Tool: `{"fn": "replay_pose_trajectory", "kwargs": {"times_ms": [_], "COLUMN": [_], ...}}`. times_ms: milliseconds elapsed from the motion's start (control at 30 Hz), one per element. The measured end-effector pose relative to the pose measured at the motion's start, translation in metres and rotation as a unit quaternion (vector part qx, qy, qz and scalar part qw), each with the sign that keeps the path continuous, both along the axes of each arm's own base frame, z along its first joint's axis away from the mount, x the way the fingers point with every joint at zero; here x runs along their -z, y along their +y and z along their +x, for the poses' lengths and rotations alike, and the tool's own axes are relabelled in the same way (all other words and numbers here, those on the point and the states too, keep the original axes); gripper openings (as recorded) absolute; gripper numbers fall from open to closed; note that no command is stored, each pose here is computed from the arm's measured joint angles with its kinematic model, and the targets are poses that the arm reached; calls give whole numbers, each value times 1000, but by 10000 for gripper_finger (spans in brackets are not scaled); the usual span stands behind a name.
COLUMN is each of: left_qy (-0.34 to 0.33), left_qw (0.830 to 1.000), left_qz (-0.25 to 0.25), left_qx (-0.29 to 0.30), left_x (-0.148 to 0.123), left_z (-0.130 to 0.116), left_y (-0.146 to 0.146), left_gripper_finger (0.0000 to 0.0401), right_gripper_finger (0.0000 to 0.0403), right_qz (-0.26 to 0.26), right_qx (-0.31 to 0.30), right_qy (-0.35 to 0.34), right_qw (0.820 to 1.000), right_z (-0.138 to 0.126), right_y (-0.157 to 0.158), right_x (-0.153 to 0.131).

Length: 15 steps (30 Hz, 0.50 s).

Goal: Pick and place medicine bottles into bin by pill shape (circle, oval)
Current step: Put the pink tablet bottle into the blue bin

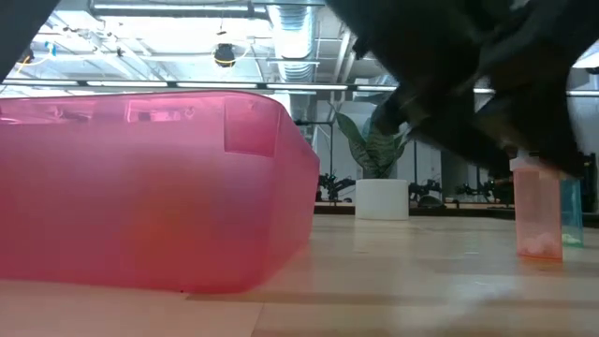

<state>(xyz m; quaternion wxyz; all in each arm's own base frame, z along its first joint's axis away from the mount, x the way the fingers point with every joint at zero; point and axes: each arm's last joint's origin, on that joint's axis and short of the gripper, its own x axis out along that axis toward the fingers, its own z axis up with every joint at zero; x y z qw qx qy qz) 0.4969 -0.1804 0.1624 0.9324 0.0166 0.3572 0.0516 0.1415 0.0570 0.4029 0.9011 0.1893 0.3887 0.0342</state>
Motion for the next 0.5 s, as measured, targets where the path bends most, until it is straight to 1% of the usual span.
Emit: {"fn": "replay_pose_trajectory", "kwargs": {"times_ms": [33,167,267,500], "left_qy": [7,-2,7,7], "left_qw": [1000,1000,1000,1000], "left_qz": [5,-5,-3,-1], "left_qx": [-1,3,15,17], "left_x": [2,0,3,3], "left_z": [-1,1,1,1], "left_y": [1,0,0,1], "left_gripper_finger": [226,217,191,130], "right_gripper_finger": [240,240,240,240], "right_qz": [0,-1,-2,-3], "right_qx": [0,-1,-1,-1], "right_qy": [0,0,2,6], "right_qw": [1000,1000,1000,1000], "right_z": [0,0,0,-1], "right_y": [0,0,0,0], "right_x": [0,0,0,1]}}
